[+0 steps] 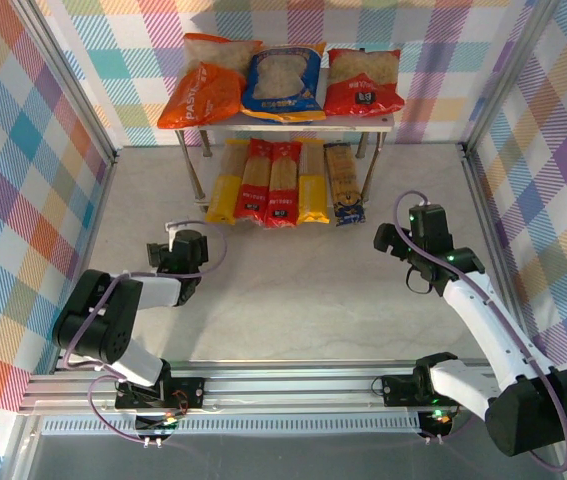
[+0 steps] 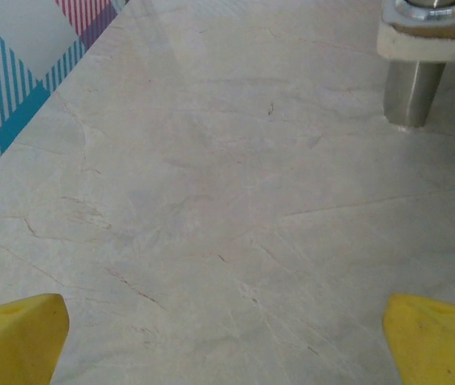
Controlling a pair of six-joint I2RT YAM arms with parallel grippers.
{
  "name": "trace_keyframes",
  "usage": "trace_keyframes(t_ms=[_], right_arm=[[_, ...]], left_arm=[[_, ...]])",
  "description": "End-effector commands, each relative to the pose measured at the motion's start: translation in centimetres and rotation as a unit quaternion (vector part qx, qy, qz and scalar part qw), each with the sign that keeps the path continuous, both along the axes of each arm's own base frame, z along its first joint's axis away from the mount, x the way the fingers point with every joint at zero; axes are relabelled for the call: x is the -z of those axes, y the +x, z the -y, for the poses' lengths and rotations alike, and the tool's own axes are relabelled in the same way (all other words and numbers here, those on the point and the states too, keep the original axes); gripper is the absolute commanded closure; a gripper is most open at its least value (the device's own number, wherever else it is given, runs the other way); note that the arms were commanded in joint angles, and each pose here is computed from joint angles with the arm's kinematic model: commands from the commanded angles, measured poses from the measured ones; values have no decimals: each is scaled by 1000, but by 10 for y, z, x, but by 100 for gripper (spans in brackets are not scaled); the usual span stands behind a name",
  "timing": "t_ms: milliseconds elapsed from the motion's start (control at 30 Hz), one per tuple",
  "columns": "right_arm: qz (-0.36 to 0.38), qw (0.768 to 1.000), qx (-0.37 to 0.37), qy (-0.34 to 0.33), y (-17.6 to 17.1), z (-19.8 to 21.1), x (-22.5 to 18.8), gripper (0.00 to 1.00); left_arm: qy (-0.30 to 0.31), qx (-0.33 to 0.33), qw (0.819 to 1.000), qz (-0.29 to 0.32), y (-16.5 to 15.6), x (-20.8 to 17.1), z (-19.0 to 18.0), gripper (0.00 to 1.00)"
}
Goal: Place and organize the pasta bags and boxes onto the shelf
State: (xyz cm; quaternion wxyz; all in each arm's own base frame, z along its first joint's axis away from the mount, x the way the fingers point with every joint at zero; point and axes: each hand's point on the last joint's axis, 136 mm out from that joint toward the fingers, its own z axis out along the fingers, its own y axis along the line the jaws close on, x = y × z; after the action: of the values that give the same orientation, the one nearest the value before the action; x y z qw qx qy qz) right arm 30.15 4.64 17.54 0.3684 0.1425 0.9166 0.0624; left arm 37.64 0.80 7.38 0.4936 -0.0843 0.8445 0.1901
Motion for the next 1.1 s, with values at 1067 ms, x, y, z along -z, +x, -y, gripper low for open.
trace_keyframes(t_ms=[1067], right_arm=[[134,988,13,-75,59,49,48,1]], left_arm=[[-69,122,984,109,9,-17,23,0]])
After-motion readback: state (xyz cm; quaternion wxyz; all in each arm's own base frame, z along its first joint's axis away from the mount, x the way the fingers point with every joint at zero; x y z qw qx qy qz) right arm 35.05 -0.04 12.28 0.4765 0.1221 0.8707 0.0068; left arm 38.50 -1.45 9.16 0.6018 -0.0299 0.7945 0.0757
